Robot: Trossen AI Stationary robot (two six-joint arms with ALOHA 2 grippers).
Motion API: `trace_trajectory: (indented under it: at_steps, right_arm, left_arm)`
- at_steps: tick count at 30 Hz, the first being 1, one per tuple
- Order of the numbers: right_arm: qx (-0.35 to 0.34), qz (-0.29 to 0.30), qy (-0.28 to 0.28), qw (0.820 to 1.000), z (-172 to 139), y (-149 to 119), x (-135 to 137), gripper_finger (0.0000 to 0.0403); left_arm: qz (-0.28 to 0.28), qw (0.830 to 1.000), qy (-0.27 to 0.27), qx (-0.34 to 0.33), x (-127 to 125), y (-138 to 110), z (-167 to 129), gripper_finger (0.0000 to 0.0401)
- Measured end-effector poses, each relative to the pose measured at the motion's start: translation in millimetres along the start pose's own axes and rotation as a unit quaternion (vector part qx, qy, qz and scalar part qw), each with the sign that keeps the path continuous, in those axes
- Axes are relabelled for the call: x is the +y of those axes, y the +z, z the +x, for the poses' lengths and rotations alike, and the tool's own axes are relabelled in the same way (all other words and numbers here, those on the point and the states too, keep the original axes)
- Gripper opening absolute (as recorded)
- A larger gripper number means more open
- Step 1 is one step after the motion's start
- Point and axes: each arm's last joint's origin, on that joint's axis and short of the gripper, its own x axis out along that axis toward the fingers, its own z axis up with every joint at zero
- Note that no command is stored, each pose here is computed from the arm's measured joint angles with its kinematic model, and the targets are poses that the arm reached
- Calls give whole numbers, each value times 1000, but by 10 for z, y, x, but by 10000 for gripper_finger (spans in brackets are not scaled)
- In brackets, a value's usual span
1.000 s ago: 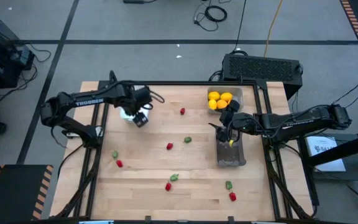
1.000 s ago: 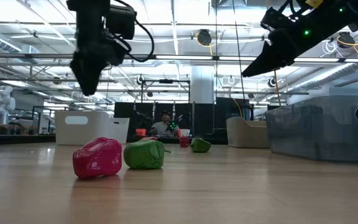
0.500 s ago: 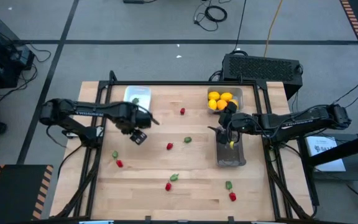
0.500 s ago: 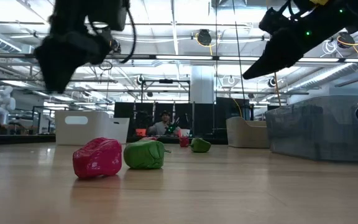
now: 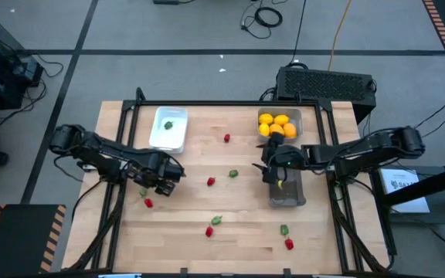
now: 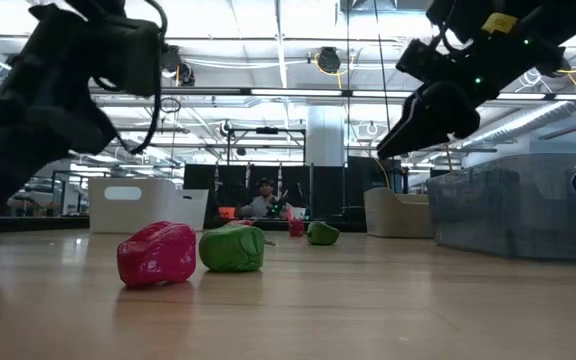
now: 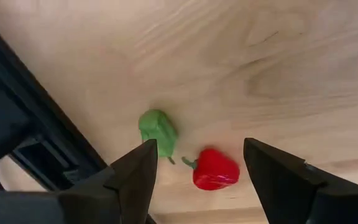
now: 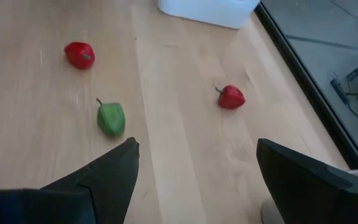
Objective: Sort produce into baskets
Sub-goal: Put the green chili pepper into the white bin
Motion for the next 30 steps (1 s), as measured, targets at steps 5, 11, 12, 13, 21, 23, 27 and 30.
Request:
trace_trajectory:
  at_steps: [5, 11, 12, 13, 21, 23, 27, 30]
  right_arm:
    - [-24, -6, 26, 999, 71, 33, 39, 313]
    - [-58, -30, 71, 995, 160, 70, 101, 313]
    - [-59, -33, 70, 995, 173, 68, 105, 313]
    - [-61, -35, 69, 995, 187, 70, 105, 313]
    - [-55, -34, 56, 996, 262, 43, 52, 313]
    - [-55, -32, 54, 997, 266, 44, 38, 313]
    - [-55, -30, 51, 997, 272, 42, 19, 313]
    - [-54, -29, 50, 997, 273, 42, 16, 313]
  left_arm:
    - [-32, 999, 22, 12, 61, -36, 115, 247]
    - [-46, 998, 26, 19, 102, -63, 266, 247]
    - [-46, 998, 29, 20, 110, -69, 282, 247]
    - [-45, 998, 30, 22, 118, -73, 301, 247]
    - [-45, 998, 34, 34, 172, -73, 418, 245]
    - [-45, 998, 35, 34, 176, -73, 420, 238]
    - [-42, 998, 33, 34, 172, -71, 420, 206]
    - [-39, 998, 33, 33, 172, -71, 420, 173]
